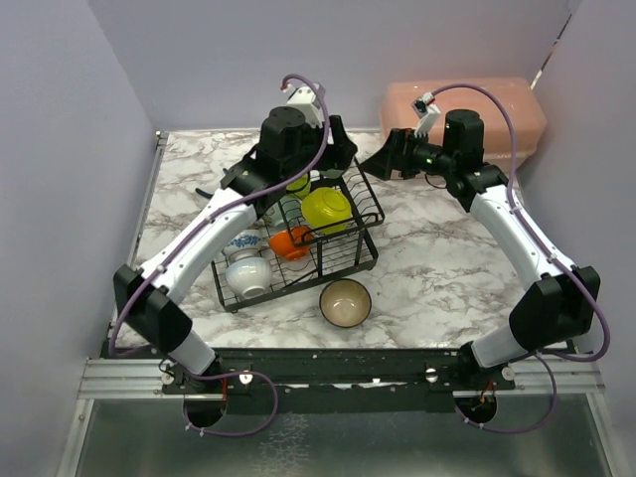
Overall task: Load the bowls into the dish rack
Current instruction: Adjust the bowl in the dish rack.
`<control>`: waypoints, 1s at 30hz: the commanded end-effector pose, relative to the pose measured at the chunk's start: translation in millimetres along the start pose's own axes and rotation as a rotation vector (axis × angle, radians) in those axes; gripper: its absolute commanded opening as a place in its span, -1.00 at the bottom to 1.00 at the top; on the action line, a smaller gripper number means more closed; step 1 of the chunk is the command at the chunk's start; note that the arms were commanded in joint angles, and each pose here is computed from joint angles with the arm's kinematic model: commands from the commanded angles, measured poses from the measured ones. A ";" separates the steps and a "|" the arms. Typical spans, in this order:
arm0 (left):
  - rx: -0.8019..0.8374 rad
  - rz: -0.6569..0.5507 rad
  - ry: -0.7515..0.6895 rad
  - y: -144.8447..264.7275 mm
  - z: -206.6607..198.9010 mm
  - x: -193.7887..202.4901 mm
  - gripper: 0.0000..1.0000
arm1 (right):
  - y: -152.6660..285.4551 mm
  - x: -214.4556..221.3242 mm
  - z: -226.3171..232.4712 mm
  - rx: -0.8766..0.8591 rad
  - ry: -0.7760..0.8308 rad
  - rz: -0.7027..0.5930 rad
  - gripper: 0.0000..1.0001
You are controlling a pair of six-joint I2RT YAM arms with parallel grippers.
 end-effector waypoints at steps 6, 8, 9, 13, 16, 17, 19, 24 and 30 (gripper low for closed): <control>-0.148 -0.053 -0.015 96.5 24.2 -2.8 0.46 | 18.8 7.1 46.7 -0.126 0.046 0.113 0.90; -0.193 -0.052 -0.012 111.8 32.6 2.6 0.47 | 20.1 9.2 56.7 -0.116 0.075 0.130 0.89; -0.217 -0.052 -0.008 119.3 36.9 5.3 0.48 | 20.5 10.8 60.0 -0.107 0.088 0.140 0.89; -0.297 -0.019 0.011 139.5 52.0 22.6 0.51 | 17.6 26.7 76.2 -0.087 0.123 0.217 0.88; -0.337 0.030 0.040 148.2 60.0 41.4 0.54 | 12.2 44.5 83.6 -0.085 0.119 0.285 0.88; -0.345 0.046 0.051 149.4 61.9 48.1 0.55 | 10.8 50.5 84.8 -0.082 0.116 0.305 0.88; -0.354 0.063 0.071 151.7 64.6 58.3 0.59 | 10.2 61.5 86.2 -0.077 0.107 0.343 0.87; -0.357 0.091 0.111 152.7 67.7 77.0 0.64 | 9.8 80.5 81.5 -0.046 0.080 0.402 0.87; -0.321 0.091 0.136 148.0 63.1 82.3 0.64 | 1.2 93.4 78.5 -0.062 0.050 0.443 0.87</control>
Point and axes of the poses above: each gripper's point midway between its finger pads, its own y axis back along the fingers, its own z axis along the line the jaws close on, x = y × z, the point moved 2 cm from there along y, back along the fingers, and after that the axes turned 5 degrees about -y, right-handed, at the moved point
